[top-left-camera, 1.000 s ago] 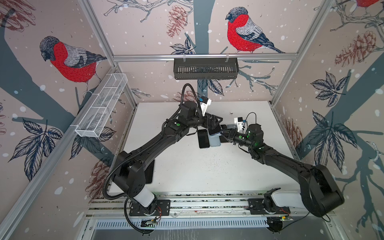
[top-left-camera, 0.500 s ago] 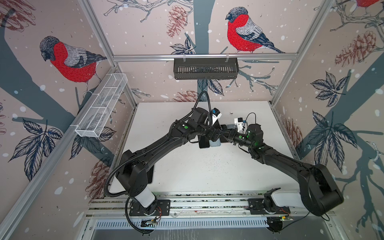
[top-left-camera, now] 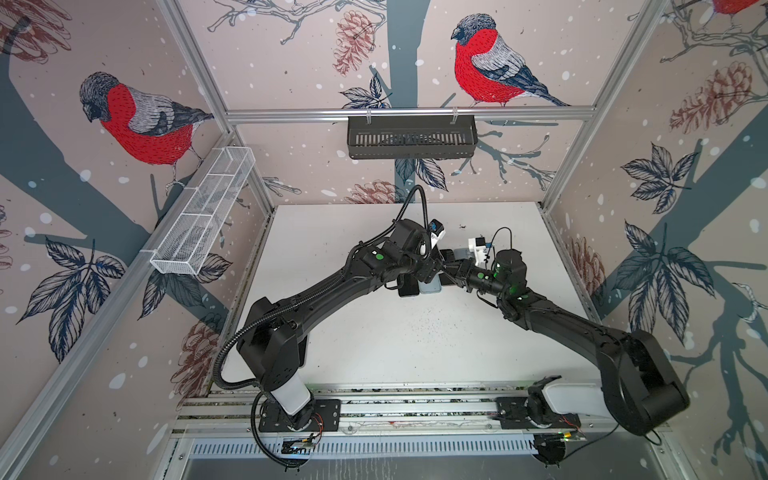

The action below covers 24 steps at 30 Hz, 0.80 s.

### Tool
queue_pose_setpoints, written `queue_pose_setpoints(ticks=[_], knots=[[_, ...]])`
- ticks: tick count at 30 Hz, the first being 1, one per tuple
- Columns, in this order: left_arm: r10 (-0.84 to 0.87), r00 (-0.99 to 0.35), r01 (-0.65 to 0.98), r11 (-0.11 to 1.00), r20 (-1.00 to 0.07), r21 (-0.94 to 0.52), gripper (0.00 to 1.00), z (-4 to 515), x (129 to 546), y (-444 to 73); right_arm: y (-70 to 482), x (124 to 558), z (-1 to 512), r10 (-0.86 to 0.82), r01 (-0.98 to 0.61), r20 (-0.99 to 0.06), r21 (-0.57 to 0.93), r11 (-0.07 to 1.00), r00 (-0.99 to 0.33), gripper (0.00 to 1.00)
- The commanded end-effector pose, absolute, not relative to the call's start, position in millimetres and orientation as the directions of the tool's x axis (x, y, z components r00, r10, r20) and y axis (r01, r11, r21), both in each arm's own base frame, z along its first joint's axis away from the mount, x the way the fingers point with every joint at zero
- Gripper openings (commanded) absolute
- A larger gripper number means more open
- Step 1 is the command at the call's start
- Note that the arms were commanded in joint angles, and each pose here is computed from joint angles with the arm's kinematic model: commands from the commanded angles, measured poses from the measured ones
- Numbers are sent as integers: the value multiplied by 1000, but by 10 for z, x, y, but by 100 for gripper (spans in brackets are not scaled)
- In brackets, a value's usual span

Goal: Take the phone out of the phone case
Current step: 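Lower both grippers toward the table, holding the phone and its case, then pull the blue phone from the case with the left gripper while the right holds it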

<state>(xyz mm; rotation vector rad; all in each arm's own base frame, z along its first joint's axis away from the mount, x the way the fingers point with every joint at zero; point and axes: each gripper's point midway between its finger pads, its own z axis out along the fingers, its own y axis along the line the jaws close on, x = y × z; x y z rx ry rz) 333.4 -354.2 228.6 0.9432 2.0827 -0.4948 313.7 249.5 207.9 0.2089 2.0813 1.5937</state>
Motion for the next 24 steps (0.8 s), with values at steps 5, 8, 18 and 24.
queue_pose_setpoints(ticks=[5,8,18,24], knots=[[485,-400,714,697,-778,68,65,2224,3415,-3436,2567,3102,2271,401,-251,-337,935,252,-852,0],[489,-386,699,708,-783,97,61,2235,3425,-3415,2580,3101,2270,397,-249,-334,936,250,-855,0],[498,-371,702,702,-784,114,37,2170,3369,-3430,2603,3104,2260,389,-241,-322,939,244,-863,0],[496,-371,708,698,-785,106,25,2126,3330,-3450,2603,3105,2225,387,-228,-313,941,248,-868,0]])
